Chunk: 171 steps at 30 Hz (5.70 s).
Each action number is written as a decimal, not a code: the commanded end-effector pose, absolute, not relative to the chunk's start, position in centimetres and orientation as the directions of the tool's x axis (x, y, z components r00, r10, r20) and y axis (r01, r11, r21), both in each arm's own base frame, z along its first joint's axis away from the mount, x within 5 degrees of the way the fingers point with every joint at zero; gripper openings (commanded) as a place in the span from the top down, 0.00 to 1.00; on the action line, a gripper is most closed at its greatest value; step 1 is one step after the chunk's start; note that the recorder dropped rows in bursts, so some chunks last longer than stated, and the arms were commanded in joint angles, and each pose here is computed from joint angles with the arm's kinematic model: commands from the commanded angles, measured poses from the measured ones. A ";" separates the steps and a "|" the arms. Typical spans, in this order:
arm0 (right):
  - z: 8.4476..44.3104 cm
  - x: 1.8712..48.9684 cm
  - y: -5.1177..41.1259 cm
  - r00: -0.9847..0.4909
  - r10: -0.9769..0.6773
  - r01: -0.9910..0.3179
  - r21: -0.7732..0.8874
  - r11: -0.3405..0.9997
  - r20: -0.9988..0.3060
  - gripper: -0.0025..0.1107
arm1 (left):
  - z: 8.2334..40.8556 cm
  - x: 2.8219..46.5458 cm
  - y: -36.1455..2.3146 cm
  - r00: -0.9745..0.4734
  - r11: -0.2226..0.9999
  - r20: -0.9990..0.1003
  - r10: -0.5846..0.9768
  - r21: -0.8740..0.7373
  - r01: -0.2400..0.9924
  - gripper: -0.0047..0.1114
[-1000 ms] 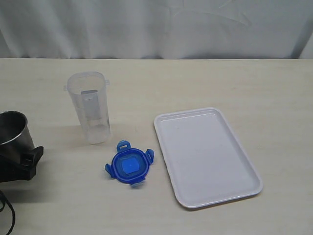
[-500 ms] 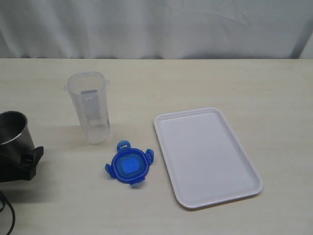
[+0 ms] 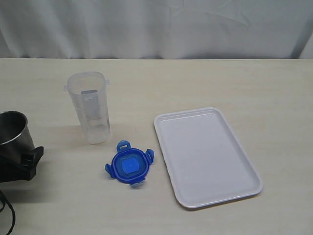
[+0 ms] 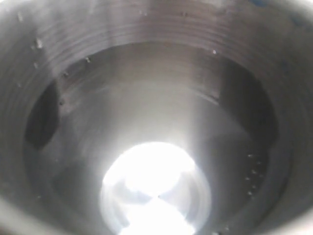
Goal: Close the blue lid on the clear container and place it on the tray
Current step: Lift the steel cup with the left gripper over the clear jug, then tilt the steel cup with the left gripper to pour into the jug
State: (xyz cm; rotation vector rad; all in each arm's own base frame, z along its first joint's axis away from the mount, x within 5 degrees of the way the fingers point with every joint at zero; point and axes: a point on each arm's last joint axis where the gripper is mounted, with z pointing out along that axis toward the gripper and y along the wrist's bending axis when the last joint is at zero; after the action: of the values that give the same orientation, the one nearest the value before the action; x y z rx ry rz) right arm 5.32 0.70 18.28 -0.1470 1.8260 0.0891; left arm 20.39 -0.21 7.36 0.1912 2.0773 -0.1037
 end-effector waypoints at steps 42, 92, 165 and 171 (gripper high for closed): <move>18.2 5.3 0.7 -0.250 -0.056 -0.150 -0.019 0.988 -0.967 0.94 | 12.4 26.7 -0.8 -0.202 0.958 -0.978 -0.041 -0.096 0.270 0.96; 18.2 5.3 0.7 -0.250 -0.056 -0.150 -0.019 0.988 -0.967 0.94 | 19.2 36.7 -2.3 -0.101 0.736 -0.916 0.387 0.242 0.632 0.96; 18.2 5.3 0.7 -0.250 -0.056 -0.150 -0.019 0.988 -0.967 0.94 | 19.2 36.8 -2.2 0.207 0.467 -0.682 0.701 0.659 0.590 0.96; 18.2 5.3 0.7 -0.250 -0.056 -0.150 -0.019 0.988 -0.967 0.94 | 19.2 36.8 -2.1 0.208 0.467 -0.682 0.701 0.660 0.589 0.96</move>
State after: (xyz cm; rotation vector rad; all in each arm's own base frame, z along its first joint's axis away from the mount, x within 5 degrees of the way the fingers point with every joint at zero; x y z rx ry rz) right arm 5.32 0.70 18.28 -0.1470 1.8260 0.0891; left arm 36.60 -1.93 17.77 1.2572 1.5200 0.1207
